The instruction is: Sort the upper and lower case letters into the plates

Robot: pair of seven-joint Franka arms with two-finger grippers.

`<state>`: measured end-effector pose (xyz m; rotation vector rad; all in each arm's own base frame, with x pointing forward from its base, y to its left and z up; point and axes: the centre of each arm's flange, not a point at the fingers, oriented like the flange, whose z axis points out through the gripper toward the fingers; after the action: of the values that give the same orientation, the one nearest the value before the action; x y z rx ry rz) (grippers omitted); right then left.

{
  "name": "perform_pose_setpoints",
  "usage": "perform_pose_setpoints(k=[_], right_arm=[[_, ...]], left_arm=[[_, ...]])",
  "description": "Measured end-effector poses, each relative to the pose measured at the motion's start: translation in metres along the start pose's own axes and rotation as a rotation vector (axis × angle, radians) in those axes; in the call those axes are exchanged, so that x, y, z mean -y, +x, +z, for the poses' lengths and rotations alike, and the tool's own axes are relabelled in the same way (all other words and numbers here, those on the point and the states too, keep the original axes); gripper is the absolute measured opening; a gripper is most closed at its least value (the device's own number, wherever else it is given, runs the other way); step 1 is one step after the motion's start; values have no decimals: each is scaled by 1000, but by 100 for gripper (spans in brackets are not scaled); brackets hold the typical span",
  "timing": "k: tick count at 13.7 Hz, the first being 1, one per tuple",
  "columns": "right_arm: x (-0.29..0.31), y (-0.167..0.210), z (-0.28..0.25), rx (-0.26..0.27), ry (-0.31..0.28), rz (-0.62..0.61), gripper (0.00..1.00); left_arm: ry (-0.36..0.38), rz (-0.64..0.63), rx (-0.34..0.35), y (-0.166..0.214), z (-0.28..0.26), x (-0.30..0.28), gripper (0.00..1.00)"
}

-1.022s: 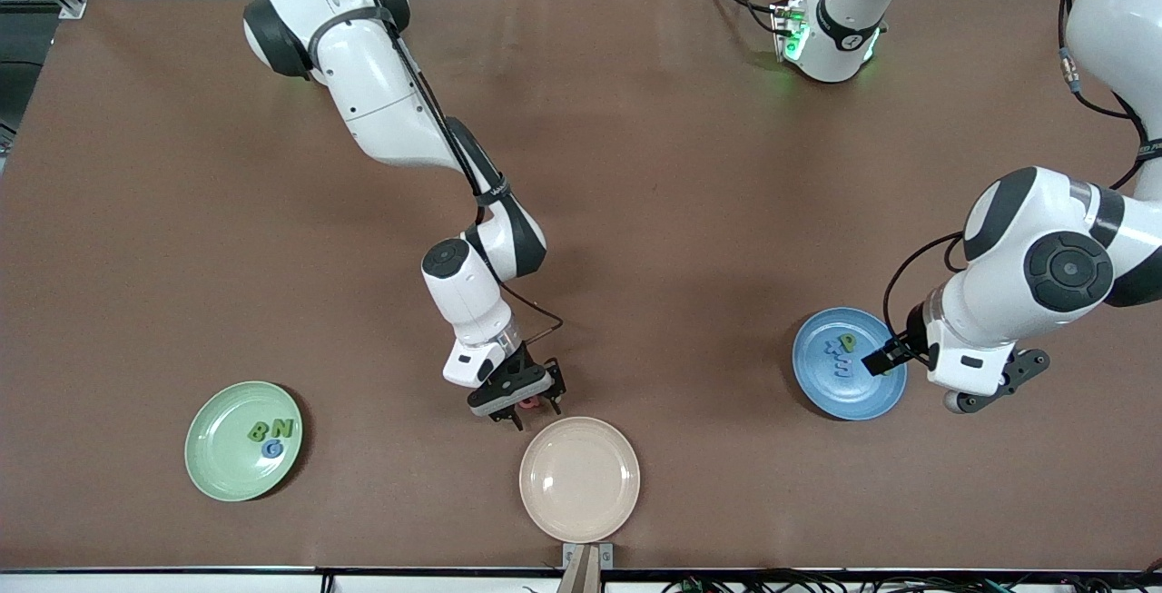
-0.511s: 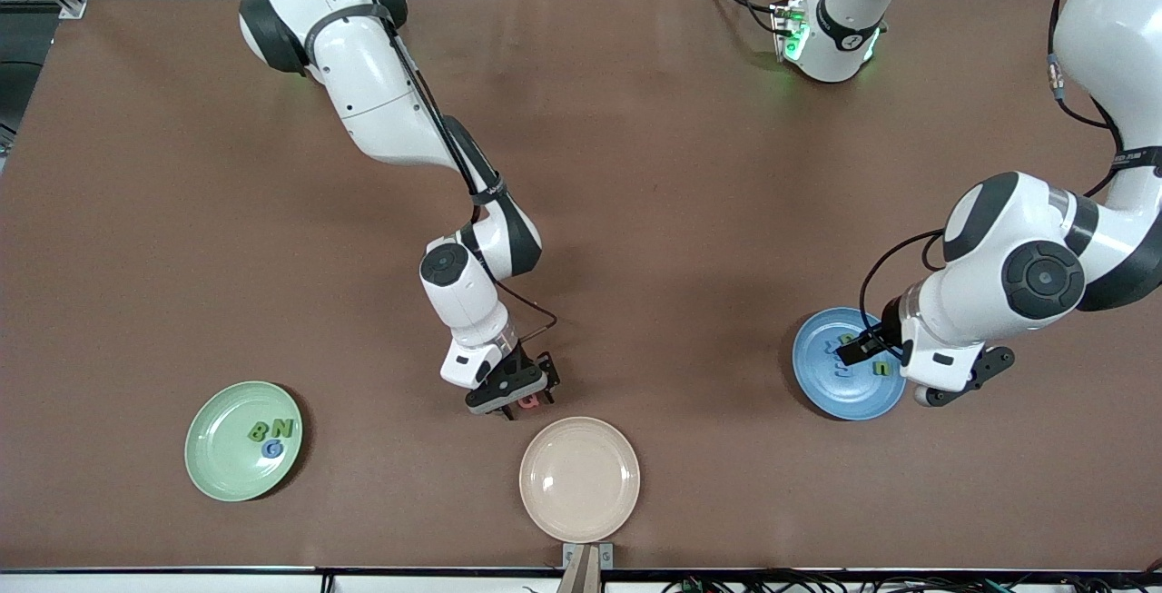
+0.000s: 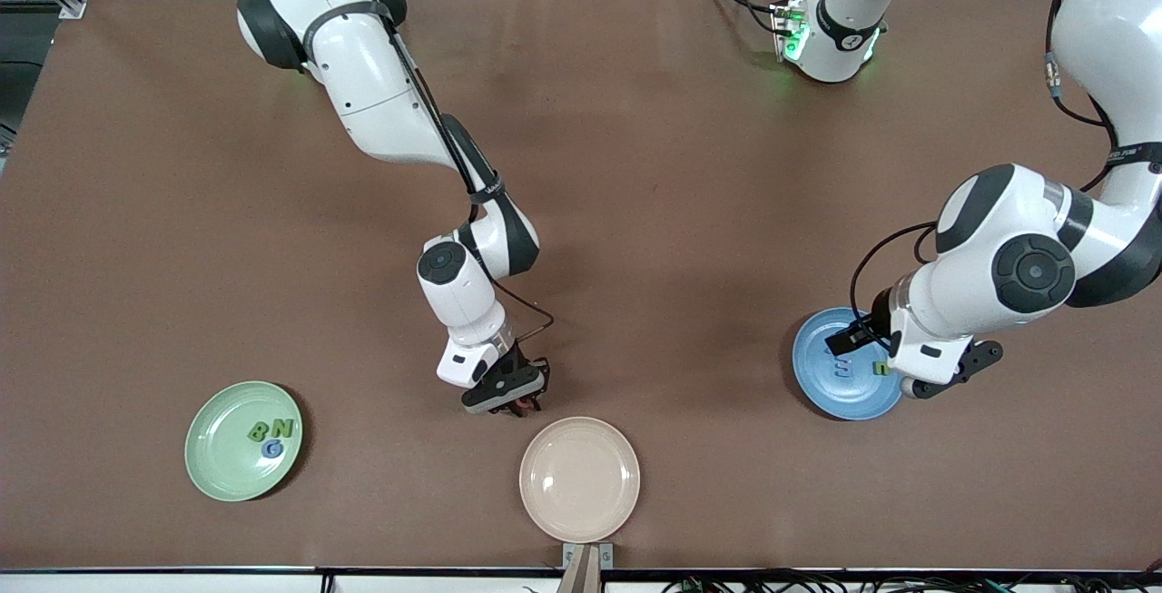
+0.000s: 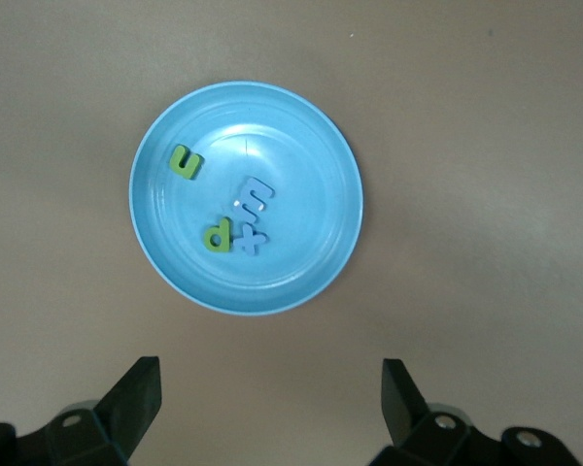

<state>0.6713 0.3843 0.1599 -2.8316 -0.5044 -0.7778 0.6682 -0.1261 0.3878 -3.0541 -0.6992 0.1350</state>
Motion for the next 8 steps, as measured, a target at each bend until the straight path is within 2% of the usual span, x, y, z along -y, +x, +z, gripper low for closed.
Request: perform_pose_setpoints(k=[1, 2, 4, 5, 6, 8], right_arm=[[0, 0, 0, 0, 0, 0, 27], [1, 0, 0, 0, 1, 2, 32], [7, -1, -1, 7, 11, 5, 52], [10, 0, -2, 32, 14, 5, 61], [10, 2, -6, 79, 15, 7, 68], [2, 12, -21, 164, 5, 16, 70]], left_arm=[[-9, -1, 4, -1, -11, 4, 100], [-19, -7, 7, 0, -23, 11, 100], [-34, -20, 15, 1, -52, 32, 100], [-36, -15, 21, 1, -67, 44, 100], [-38, -5, 23, 2, -82, 56, 100], [-28, 31, 1, 2, -112, 76, 100]])
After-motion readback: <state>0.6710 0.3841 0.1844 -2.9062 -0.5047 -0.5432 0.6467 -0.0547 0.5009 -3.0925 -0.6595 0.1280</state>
